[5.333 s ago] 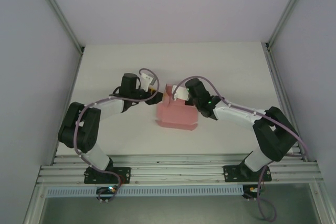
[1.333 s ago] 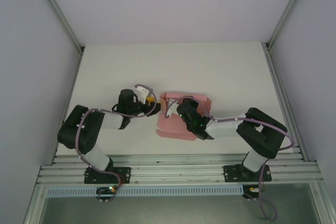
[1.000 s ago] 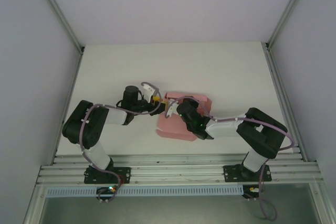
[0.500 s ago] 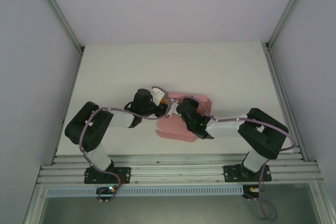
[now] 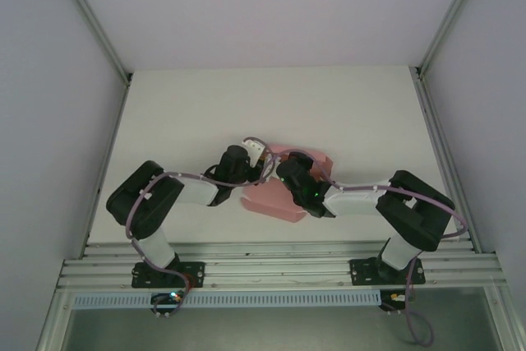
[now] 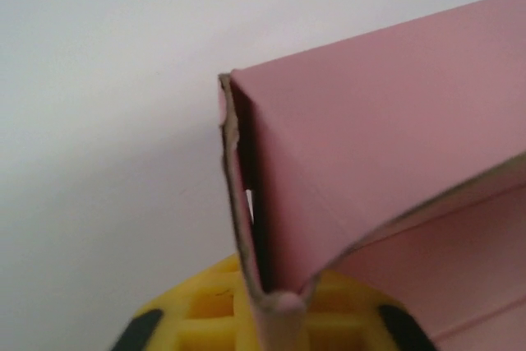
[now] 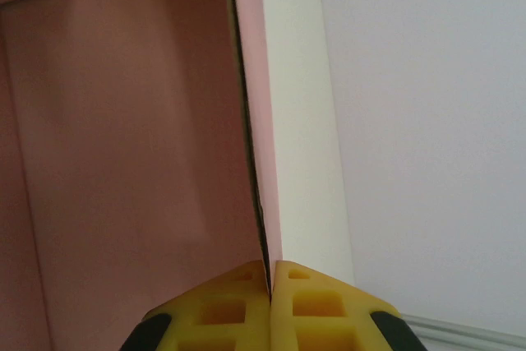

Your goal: Assemble paper box

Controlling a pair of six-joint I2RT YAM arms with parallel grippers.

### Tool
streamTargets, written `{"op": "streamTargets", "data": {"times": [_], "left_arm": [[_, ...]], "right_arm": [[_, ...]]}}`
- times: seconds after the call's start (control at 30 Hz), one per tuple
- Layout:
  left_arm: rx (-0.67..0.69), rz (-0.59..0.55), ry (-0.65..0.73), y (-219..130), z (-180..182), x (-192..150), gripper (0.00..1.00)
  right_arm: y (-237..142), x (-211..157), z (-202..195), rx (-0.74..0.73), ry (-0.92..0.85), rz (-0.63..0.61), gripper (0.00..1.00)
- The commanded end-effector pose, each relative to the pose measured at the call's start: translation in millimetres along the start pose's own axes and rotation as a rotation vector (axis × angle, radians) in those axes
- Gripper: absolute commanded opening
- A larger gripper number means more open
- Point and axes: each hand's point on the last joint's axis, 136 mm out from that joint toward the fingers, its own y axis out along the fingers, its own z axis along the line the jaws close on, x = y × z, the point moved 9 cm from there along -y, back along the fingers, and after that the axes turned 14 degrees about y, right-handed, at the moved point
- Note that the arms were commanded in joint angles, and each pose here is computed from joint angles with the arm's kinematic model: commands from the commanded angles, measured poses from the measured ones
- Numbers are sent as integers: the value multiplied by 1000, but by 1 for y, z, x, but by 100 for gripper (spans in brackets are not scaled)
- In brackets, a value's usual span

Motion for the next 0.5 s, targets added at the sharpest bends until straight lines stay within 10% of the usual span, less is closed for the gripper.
{"op": "streamTargets", "data": {"times": [0.0,0.47], "left_arm": [[127,17,51,6,7,-3,0],[-59,-111,46,2,-3,1,0]], "right_arm": [[-6,1,5,75,43,-11,20],[-64,-20,-81,306,623,-192,79]]}}
